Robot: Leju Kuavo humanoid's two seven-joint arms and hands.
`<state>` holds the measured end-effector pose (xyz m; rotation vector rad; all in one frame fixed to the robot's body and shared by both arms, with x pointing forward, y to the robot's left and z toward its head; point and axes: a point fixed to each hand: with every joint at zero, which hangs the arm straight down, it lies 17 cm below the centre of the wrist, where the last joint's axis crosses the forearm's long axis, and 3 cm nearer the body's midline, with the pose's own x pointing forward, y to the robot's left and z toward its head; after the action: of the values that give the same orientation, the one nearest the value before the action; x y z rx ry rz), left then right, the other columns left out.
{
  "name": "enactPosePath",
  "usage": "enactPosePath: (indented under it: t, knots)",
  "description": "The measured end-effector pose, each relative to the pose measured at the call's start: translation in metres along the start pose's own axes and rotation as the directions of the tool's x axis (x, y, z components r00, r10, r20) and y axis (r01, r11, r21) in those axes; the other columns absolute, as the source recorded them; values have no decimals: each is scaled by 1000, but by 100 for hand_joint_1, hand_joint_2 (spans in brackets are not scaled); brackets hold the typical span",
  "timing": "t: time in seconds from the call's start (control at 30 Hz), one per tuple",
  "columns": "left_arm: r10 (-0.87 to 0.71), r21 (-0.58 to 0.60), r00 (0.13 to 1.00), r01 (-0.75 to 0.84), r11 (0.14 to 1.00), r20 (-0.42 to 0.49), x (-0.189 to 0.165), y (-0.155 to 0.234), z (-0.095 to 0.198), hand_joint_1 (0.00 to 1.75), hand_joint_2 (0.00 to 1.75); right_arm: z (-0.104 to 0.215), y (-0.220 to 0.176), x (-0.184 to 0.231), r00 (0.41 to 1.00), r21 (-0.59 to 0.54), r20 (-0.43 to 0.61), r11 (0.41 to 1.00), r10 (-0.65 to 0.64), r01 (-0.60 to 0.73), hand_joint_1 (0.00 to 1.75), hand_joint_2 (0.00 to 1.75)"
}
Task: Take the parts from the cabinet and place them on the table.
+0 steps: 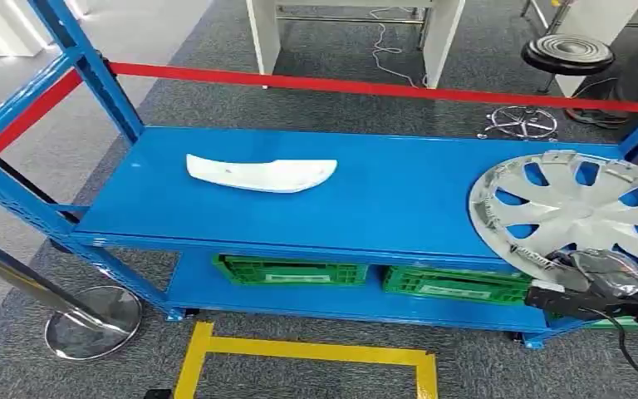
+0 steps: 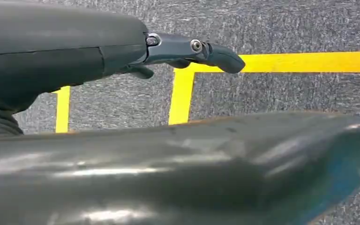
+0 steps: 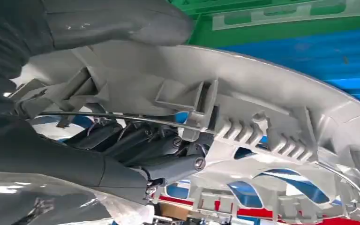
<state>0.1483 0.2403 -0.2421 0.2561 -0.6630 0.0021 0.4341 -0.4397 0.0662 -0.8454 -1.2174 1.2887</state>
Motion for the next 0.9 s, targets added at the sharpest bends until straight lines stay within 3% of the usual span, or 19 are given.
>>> enactPosePath:
  t: [0.5, 0.73, 0.9]
  knots:
    - [83, -103, 994, -75, 992, 70, 14, -11, 2, 0, 175, -1, -7, 15, 998, -62, 38, 996, 59, -56, 175, 175]
    - [148, -154, 984, -133, 979, 95, 21, -14, 4, 0, 175, -3, -22, 49, 989, -128, 112, 988, 96, -81, 175, 175]
    - [143, -102, 985, -133, 986, 95, 20, -3, 0, 0, 175, -14, -44, 76, 976, -188, 165, 976, 142, -111, 175, 175]
